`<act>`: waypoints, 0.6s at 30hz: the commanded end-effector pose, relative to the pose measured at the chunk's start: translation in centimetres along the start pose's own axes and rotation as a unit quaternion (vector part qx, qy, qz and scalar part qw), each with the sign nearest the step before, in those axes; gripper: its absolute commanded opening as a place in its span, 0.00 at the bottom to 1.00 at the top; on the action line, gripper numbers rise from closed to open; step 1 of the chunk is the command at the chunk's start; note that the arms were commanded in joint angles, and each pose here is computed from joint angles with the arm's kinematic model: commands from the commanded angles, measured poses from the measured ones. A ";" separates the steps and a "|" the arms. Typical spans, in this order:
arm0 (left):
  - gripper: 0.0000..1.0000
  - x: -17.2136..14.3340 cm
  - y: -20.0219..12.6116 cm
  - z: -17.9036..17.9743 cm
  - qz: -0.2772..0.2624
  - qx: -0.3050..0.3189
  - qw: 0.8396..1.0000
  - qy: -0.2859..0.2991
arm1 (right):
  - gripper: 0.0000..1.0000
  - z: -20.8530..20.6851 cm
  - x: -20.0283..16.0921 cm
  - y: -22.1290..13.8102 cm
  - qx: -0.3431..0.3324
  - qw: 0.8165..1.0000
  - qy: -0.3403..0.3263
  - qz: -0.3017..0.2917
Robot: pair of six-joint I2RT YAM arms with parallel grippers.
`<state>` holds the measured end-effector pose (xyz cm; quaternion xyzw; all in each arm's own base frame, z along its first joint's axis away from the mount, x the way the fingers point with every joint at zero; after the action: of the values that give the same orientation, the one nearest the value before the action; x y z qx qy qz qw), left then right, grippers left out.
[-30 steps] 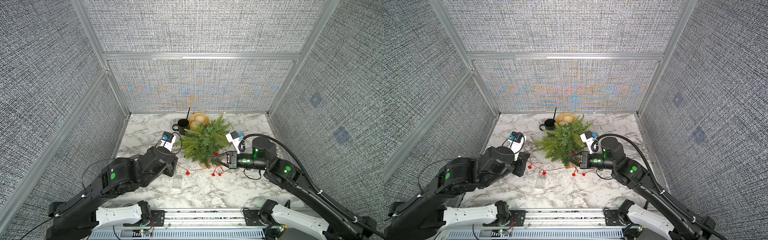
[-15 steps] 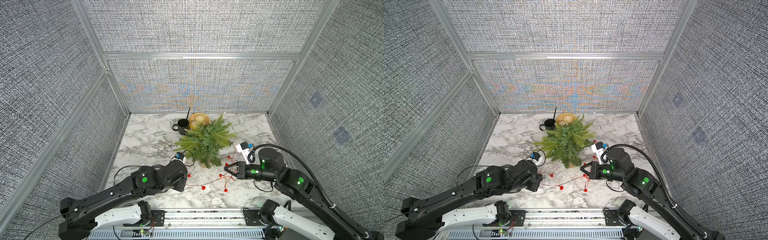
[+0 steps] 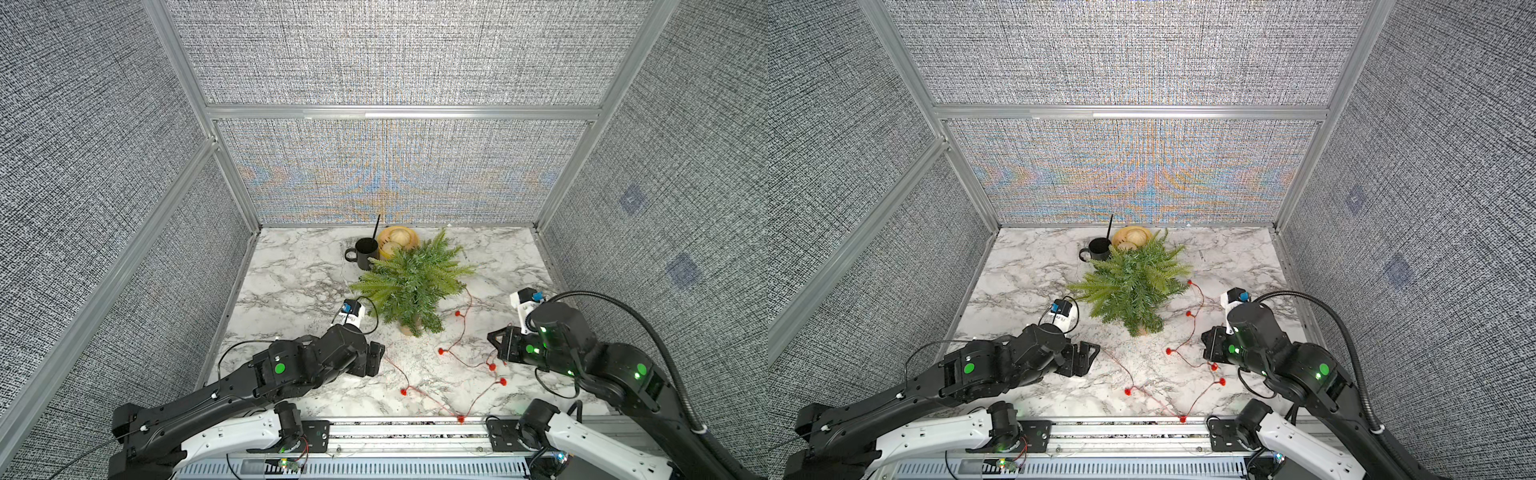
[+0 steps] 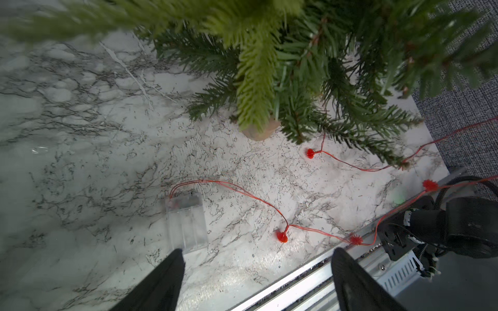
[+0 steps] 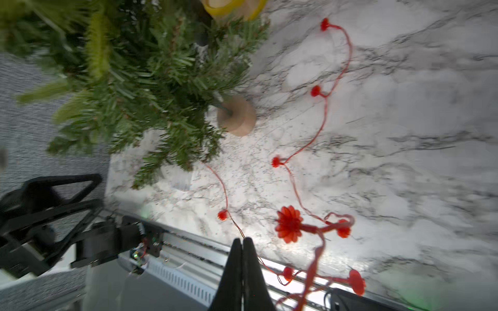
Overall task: Remove string lights from the small christmas tree
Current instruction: Remove the light string from the Christmas tree.
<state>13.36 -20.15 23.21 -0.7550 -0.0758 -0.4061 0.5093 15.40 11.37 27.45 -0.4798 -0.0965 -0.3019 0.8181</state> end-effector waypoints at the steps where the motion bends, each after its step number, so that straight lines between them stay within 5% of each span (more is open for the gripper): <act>1: 0.86 1.7 0.0 0.5 -0.025 0.020 0.999 0.012 | 0.00 -2.1 3.0 0.4 -0.115 0.990 -0.050 -0.063; 8: 0.84 3.3 0.8 1.6 -0.030 -0.005 0.999 -0.035 | 0.00 -2.2 9.0 4.3 -0.137 0.988 -0.024 -0.071; 18: 0.82 3.2 1.2 4.4 -0.025 0.017 0.998 -0.061 | 0.00 -7.9 17.5 7.8 -0.197 0.971 0.072 -0.118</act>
<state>18.32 -18.16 23.70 -0.7651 -0.1347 -0.3644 0.5135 31.02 1.55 24.77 -0.6014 -0.0179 -0.4218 0.6784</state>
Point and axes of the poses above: each gripper's point midway between its finger pads, its own y axis out along the fingers, its own z axis along the line the jaws close on, x = y × z, the point moved 2 cm from there along -y, back along the fingers, and after that the axes turned 13 degrees about y, right-handed, at the moved point
